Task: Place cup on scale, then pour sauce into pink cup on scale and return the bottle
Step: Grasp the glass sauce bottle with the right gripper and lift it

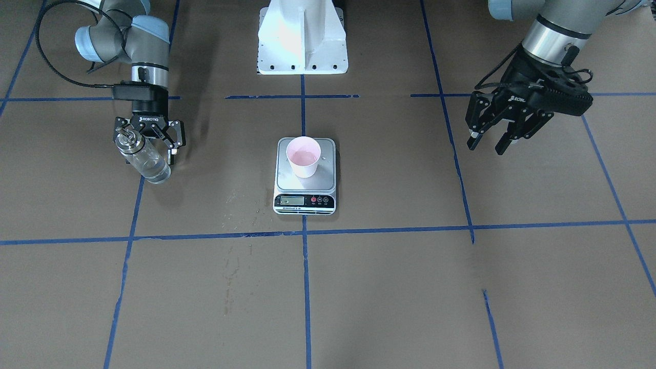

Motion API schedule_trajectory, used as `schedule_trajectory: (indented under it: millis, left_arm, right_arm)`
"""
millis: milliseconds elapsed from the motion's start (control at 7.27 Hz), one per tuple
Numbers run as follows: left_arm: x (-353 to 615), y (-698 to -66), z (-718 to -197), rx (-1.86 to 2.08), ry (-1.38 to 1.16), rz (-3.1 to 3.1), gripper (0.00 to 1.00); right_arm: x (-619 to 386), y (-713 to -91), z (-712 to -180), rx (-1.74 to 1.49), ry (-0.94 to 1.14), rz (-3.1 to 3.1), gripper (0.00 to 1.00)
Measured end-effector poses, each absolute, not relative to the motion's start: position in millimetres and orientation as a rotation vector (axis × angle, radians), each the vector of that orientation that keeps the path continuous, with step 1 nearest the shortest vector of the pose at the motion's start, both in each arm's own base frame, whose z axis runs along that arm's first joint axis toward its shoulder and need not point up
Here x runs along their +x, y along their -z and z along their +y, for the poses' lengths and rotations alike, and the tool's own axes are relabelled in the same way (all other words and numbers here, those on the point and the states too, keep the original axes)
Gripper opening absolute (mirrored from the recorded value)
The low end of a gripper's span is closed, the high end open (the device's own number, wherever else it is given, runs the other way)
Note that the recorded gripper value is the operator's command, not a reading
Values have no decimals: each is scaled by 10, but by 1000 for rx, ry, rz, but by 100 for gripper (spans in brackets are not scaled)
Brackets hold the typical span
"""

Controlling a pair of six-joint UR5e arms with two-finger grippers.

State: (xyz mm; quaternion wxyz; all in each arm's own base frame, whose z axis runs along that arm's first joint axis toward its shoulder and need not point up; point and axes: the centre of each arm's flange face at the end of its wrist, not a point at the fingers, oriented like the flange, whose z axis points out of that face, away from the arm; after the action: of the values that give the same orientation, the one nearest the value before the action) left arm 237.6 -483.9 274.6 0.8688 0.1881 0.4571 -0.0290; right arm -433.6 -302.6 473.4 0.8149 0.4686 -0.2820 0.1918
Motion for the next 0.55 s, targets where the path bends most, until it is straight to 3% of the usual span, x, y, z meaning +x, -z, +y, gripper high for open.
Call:
schedule_trajectory:
  millis: [138, 413, 550]
  left_arm:
    - [2374, -2743, -4837, 394, 61, 957, 61]
    - [2370, -2735, -4833, 397, 61, 957, 61]
    - [2365, -2729, -4827, 398, 61, 958, 61]
  right_arm:
    - [-4321, -4736, -3037, 1001, -408, -607, 84]
    - [-4302, -4738, -3046, 1015, -394, -625, 42]
    - [-4297, -4778, -3048, 1020, -388, -630, 14]
